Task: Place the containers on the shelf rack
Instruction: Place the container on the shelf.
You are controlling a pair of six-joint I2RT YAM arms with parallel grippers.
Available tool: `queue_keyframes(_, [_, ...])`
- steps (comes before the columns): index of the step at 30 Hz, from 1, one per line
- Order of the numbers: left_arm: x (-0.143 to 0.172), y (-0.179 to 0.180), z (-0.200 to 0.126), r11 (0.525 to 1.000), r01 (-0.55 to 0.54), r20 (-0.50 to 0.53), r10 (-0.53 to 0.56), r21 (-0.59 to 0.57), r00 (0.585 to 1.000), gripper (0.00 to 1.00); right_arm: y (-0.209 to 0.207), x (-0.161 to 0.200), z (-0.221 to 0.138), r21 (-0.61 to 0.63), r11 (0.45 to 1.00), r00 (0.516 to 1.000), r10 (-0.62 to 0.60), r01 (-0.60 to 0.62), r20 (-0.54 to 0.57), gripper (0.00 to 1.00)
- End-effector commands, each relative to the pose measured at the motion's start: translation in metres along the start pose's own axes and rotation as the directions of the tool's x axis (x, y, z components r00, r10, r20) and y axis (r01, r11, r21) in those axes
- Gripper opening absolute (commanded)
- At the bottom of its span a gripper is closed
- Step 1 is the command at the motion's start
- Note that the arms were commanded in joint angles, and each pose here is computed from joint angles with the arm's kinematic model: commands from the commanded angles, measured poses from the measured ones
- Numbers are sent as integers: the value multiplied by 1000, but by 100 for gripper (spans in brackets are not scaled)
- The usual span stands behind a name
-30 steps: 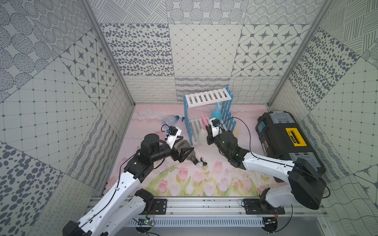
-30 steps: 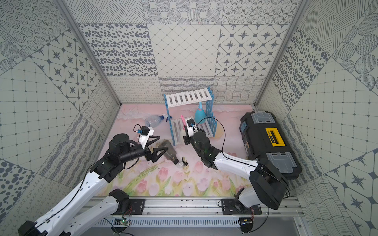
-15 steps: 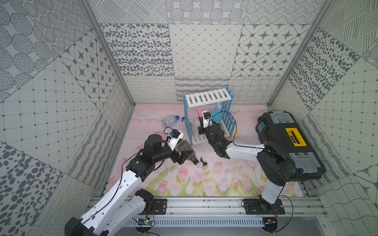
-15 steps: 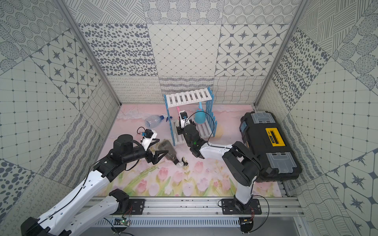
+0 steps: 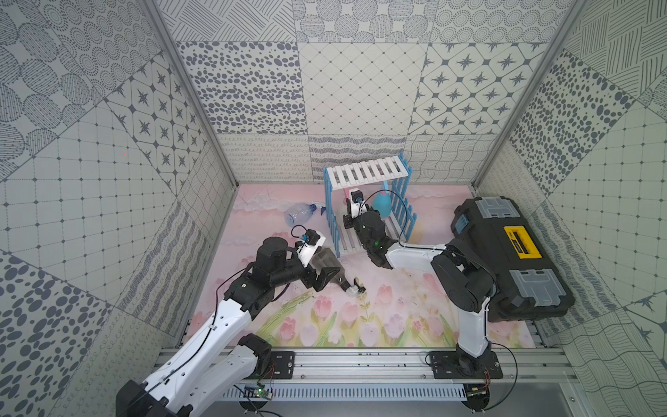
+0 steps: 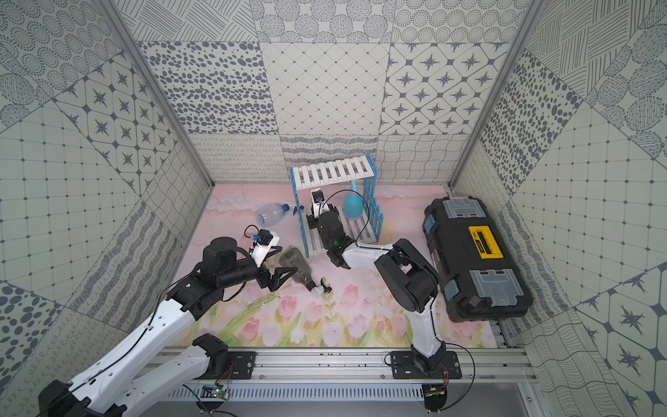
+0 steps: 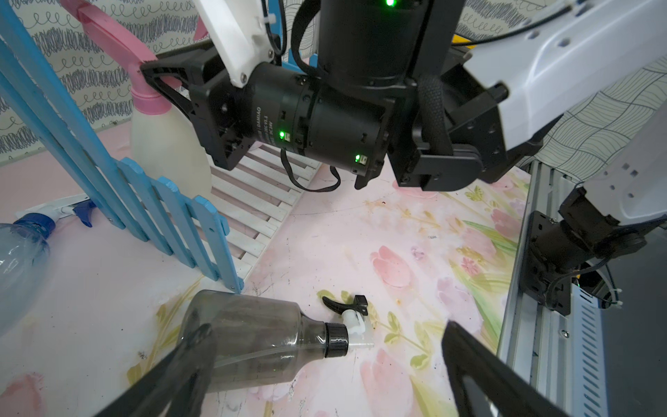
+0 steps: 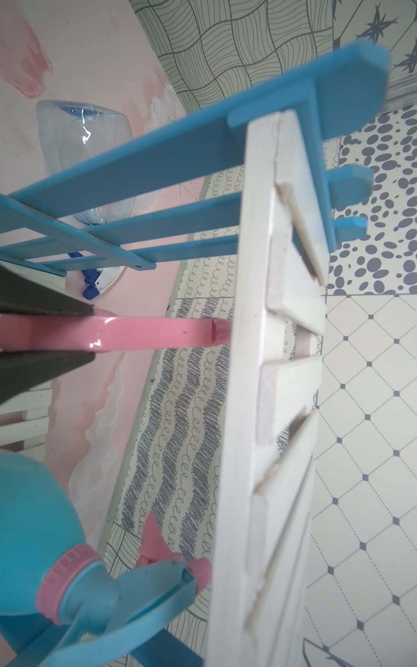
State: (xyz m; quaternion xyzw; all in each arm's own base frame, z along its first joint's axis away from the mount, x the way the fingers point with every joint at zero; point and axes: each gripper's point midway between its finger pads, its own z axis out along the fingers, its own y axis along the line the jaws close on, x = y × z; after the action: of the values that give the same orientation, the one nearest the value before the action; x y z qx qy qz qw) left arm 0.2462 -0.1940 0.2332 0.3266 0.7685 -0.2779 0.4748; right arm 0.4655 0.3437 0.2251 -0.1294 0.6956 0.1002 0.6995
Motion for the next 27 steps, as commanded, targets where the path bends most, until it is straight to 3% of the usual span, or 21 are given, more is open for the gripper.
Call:
queue_keyframes(1, [1,1,1,1000,-25,-4,25,3,1000,99,2,3,10,1,1000,1000,13,-13,-7,0])
queue_keyframes(10, [1,0,0,1000,-26,-5,26,5,1000,99,8,20,21,-4,1000,997,4,-4,-75,0])
queue_keyframes(12, [0,0,0,1000,-29,-4,29,5,1000,99,9,21,21,-4,1000,997,3,-4,-82,12])
queue_keyframes(17, [1,3,0,999,-32,-11,31,-11,999,99,10,21,23,-11,1000,995,-11,10,-98,24])
queue_keyframes(27, [2,4,0,999,-34,-14,34,-16,999,99,10,18,24,-14,1000,995,-22,21,-99,37])
